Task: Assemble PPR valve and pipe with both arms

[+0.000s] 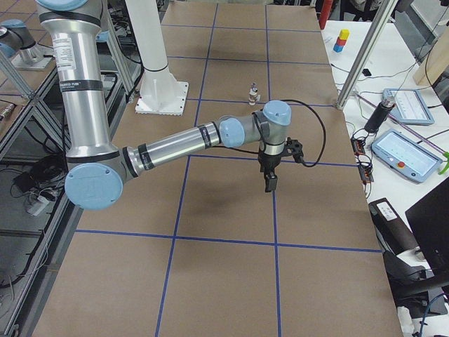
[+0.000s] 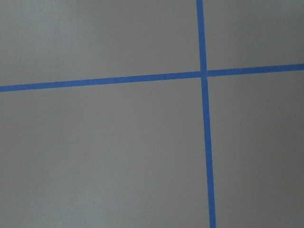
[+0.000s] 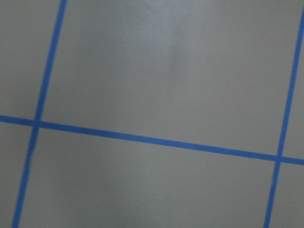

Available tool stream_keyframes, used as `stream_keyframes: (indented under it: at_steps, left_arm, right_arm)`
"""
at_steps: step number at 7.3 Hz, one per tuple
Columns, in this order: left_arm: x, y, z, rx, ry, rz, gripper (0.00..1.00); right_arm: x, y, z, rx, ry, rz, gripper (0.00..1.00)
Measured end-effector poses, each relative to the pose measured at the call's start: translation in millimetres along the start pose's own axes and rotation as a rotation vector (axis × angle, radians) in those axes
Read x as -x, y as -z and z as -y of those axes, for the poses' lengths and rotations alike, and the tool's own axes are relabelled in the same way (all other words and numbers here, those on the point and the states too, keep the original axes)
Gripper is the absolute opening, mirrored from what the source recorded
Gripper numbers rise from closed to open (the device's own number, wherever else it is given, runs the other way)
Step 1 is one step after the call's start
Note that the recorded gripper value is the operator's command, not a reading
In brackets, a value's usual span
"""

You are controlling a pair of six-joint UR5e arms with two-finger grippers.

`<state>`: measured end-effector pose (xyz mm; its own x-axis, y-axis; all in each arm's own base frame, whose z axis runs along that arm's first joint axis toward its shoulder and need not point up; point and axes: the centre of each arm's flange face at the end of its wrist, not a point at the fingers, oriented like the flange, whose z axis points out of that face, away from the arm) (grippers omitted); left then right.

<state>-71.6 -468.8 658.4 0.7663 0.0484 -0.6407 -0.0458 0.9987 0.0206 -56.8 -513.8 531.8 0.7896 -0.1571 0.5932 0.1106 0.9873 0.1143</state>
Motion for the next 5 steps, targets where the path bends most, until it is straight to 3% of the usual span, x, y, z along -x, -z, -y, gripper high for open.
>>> stream_keyframes:
  at_steps: [2,5]
  left_arm:
    - [6.0,-9.9,-5.9,0.017,0.012,-0.009,1.00]
    - [-0.7,-3.3,-2.9,-0.002,-0.041,-0.025,1.00]
  right_arm:
    - [-50.6,-25.5,-53.0,0.015,-0.025,-0.007,1.00]
    - [-88.9,-32.0,-90.6,0.022,-0.064,-0.011,1.00]
